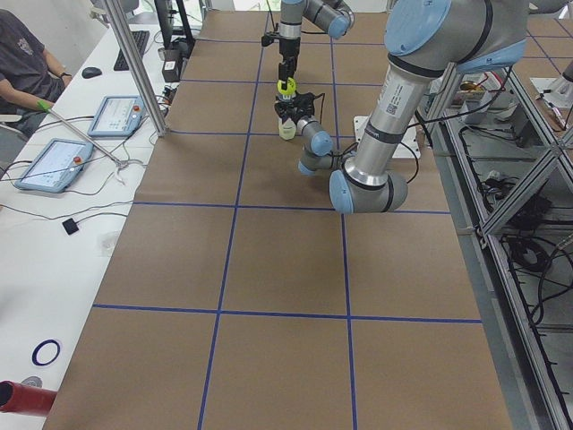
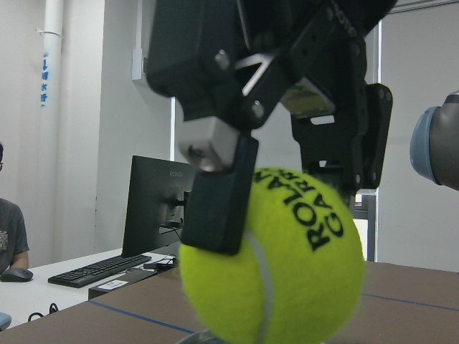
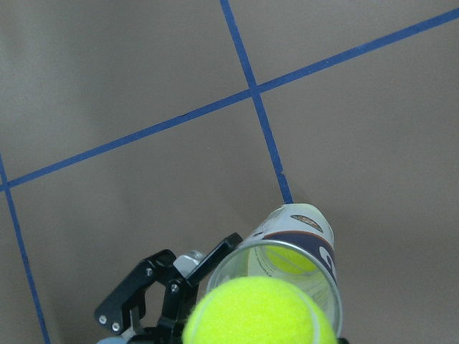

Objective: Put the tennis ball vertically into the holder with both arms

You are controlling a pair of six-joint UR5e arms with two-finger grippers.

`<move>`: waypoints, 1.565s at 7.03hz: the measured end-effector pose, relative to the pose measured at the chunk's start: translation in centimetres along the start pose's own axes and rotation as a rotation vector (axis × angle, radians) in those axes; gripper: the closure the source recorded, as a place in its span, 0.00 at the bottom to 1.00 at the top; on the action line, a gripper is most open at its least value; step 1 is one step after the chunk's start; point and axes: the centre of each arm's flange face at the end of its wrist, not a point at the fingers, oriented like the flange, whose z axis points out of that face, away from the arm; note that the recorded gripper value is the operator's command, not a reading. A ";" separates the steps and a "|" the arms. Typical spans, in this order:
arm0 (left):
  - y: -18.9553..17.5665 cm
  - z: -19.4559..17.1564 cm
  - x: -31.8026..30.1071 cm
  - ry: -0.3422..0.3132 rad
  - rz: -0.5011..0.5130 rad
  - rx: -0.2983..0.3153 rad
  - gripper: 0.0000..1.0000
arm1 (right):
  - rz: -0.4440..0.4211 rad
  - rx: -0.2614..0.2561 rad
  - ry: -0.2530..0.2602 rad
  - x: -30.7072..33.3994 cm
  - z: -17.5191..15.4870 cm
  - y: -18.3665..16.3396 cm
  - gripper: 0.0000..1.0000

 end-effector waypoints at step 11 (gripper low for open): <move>-1.1 0.2 0.2 -0.002 -0.008 0.026 0.01 | 0.008 0.011 -0.010 0.3 -0.9 -1.0 0.02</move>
